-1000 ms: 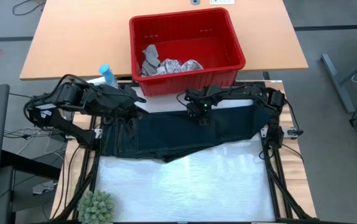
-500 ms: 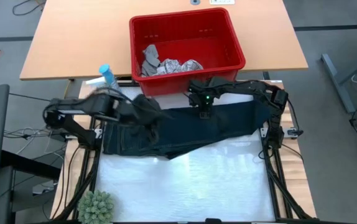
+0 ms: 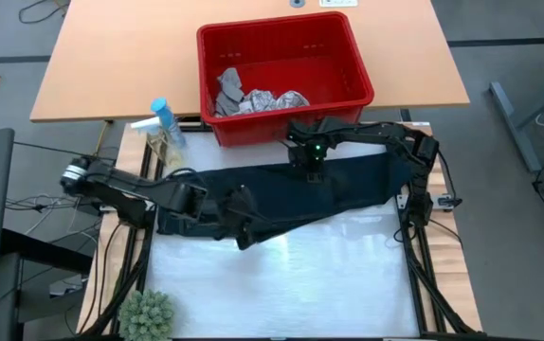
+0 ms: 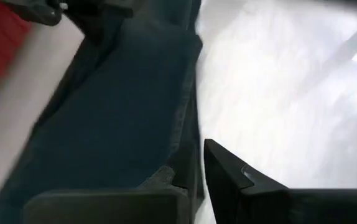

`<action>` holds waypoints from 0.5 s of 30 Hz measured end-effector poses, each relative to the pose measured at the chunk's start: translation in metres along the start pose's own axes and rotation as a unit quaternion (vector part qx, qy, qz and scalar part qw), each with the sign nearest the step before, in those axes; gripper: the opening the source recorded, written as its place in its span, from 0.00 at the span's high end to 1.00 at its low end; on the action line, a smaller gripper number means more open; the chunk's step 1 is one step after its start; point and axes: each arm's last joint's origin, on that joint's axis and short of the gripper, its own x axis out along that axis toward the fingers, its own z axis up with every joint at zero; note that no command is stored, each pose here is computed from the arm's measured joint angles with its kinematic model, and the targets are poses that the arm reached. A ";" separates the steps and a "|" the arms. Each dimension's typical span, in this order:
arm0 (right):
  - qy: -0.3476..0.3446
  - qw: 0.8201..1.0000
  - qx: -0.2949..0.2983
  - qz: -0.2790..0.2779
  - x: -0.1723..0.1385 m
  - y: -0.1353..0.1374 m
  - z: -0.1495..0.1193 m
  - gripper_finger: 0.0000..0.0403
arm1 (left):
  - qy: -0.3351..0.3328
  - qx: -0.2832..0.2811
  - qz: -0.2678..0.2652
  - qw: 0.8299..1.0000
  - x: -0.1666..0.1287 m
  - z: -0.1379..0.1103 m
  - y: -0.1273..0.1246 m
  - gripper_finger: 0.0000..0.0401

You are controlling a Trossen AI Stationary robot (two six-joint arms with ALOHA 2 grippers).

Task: Fold Laundry from Bin
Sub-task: Fold the blue jeans

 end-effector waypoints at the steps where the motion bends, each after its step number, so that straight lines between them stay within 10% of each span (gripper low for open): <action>1: -0.002 1.000 -0.001 0.003 0.000 0.000 0.000 0.87 | -0.013 -0.013 -0.004 1.000 0.002 -0.008 0.004 0.97; 15: -0.006 1.000 -0.014 -0.004 -0.002 -0.012 -0.006 0.66 | 0.014 -0.158 0.031 0.987 0.043 -0.115 0.055 1.00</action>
